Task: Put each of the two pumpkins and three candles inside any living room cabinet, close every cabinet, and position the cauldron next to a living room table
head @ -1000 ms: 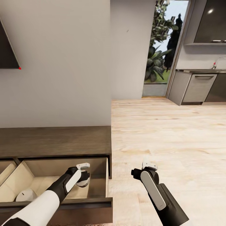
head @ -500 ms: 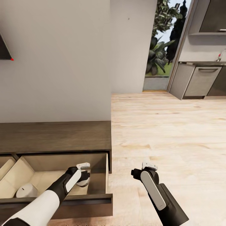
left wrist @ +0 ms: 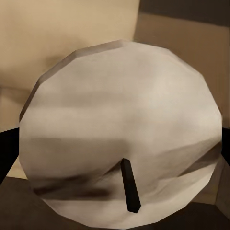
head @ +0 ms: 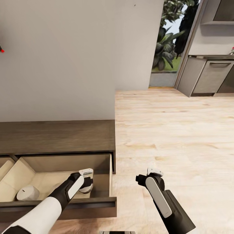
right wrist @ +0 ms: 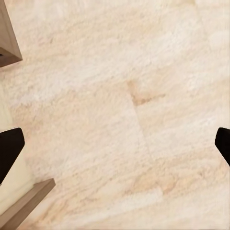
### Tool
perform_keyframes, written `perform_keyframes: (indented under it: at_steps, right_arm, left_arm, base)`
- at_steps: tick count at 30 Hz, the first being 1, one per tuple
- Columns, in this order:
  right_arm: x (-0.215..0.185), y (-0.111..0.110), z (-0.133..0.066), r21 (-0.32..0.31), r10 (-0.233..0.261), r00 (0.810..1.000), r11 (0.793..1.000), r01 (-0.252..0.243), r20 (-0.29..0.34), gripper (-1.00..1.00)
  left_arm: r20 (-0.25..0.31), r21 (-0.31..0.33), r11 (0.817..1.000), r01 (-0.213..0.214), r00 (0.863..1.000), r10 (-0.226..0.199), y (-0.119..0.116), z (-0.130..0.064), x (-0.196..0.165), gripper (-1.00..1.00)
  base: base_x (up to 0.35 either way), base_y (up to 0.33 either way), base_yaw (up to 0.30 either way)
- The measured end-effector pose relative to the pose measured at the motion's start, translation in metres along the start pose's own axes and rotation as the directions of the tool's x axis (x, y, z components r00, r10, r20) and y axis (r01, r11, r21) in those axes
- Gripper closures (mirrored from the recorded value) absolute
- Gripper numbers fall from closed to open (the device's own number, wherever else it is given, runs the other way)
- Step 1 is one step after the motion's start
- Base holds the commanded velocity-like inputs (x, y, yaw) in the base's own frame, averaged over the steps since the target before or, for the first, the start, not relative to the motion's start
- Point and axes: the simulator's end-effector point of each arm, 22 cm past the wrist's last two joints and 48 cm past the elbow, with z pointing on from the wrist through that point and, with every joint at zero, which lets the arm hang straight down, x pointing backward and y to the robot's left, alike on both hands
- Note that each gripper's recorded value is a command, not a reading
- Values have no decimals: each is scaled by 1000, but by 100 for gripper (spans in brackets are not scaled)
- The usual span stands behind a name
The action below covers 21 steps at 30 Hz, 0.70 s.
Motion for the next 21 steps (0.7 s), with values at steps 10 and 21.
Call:
perform_keyframes:
  at_steps: [10, 21]
  right_arm:
    - [7, -1, 9, 6, -2, 1000, 1000, 2, -21, -100]
    - [7, -1, 9, 6, -2, 1000, 1000, 2, -21, -100]
  left_arm:
    - [-17, -5, 1000, -2, 1000, 2, 1, 9, 7, 100]
    - [-16, -5, 1000, -2, 1000, 2, 2, 9, 7, 100]
  base:
    - [0, 0, 0]
    - [0, 0, 0]
